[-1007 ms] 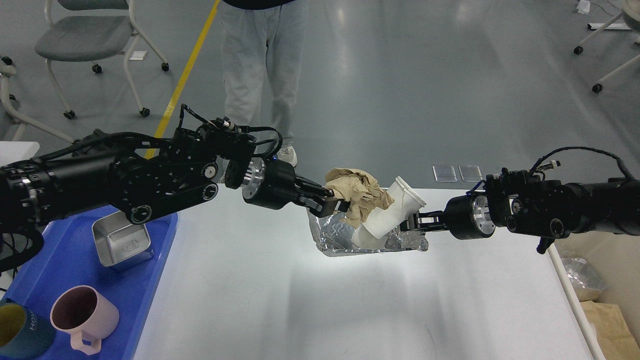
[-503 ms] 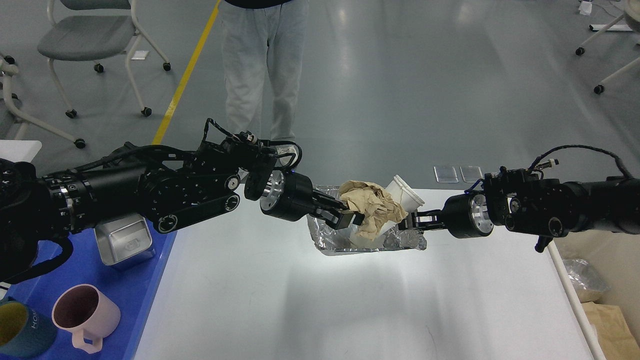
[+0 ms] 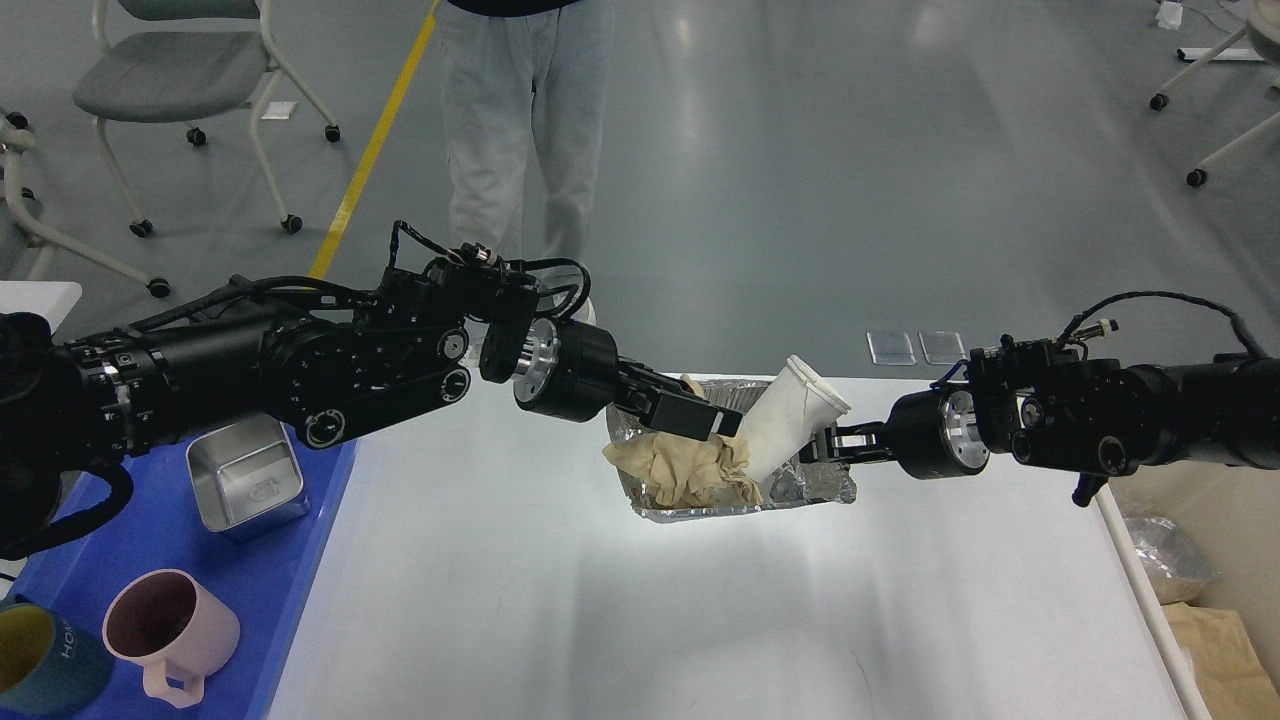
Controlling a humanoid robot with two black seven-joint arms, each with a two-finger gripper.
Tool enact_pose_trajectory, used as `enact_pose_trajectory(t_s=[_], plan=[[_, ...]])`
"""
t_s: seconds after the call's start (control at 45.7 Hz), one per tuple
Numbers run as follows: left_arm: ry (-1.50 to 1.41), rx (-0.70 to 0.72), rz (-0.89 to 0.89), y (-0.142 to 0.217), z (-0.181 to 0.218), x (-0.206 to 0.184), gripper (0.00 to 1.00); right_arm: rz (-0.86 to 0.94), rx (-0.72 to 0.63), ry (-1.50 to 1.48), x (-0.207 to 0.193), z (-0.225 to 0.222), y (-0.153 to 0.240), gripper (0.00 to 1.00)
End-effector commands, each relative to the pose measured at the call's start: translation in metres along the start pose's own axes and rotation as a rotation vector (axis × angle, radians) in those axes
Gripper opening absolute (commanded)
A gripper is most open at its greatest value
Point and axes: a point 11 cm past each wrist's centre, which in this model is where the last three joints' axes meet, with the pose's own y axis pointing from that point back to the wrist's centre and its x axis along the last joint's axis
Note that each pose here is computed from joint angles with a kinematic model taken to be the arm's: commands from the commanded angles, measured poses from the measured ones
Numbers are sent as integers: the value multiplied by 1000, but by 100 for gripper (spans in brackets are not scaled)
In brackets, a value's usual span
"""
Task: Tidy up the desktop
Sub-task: 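Drop the beige cloth into the foil tray and withdraw the left gripper, then lift the foil tray with the right gripper and carry it into the white box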
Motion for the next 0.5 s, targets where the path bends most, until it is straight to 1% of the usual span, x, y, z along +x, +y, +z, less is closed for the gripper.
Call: enact_pose_trajectory(t_s=[0.0,0.088,0.241,0.482], plan=[[-1,-1,9,5,0,5,93,1,-5,-3,0,2,2,0],[16,-3,18,11,-1,8,96,3,-8,-5,0,4,3,0],[45,-13,38,25,4,27,96,6,-14,-8,1,7,5,0],[103,-67,136,49,14,61,97,10,-20,-12,1,9,7,0]])
